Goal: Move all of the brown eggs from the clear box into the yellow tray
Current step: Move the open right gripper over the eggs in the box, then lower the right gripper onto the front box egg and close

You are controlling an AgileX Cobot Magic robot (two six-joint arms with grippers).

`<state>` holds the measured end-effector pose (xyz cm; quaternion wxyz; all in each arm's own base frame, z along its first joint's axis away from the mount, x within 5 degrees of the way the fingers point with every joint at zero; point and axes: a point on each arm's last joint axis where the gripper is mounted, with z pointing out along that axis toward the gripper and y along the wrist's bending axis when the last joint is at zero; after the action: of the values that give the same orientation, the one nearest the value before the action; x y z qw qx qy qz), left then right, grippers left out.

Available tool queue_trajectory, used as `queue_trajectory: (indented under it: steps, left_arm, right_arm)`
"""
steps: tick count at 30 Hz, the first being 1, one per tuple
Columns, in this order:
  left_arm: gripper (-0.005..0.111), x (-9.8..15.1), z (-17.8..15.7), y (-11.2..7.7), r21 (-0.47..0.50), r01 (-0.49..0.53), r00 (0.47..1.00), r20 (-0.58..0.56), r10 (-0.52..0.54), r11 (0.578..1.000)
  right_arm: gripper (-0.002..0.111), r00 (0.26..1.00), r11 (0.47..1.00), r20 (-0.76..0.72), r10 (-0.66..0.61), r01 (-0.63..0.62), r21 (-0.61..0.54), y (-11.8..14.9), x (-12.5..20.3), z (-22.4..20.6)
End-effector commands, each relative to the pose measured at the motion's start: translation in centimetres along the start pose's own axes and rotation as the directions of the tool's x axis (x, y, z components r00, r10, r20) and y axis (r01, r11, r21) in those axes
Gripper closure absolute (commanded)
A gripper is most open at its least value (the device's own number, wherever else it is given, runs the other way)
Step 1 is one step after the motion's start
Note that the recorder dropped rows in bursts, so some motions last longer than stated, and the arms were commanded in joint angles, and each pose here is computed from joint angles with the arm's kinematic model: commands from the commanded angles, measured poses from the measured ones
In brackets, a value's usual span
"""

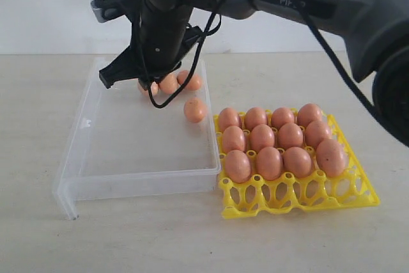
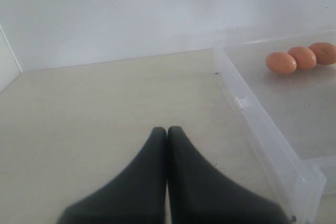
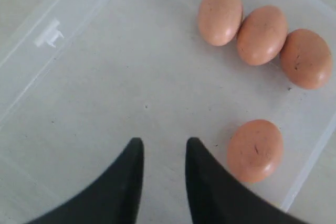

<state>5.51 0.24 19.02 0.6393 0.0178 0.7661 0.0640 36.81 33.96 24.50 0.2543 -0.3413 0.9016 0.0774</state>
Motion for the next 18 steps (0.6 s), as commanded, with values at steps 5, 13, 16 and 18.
queue_trajectory:
  steps: [5,13,16,18]
  left_arm:
    - [0.111,0.0,0.0,0.0,-0.002,0.016,1.000,0.006,-0.016,1.000]
    - [0.111,0.0,0.0,0.0,-0.002,0.016,1.000,0.006,-0.016,1.000]
    - [0.111,0.0,0.0,0.0,-0.002,0.016,1.000,0.006,-0.016,1.000]
    - [0.111,0.0,0.0,0.0,-0.002,0.016,1.000,0.008,-0.016,1.000]
  right_arm:
    - [0.054,0.989,0.989,-0.077,0.127,-0.120,0.088,-1.7,1.1,3.0]
    - [0.054,0.983,0.971,-0.094,0.160,-0.139,0.195,-3.6,1.8,4.6]
    - [0.054,0.984,0.969,-0.085,0.154,-0.134,0.206,-3.8,1.7,4.7]
    - [0.054,0.985,0.970,-0.075,0.152,-0.135,0.202,-3.7,1.7,5.1]
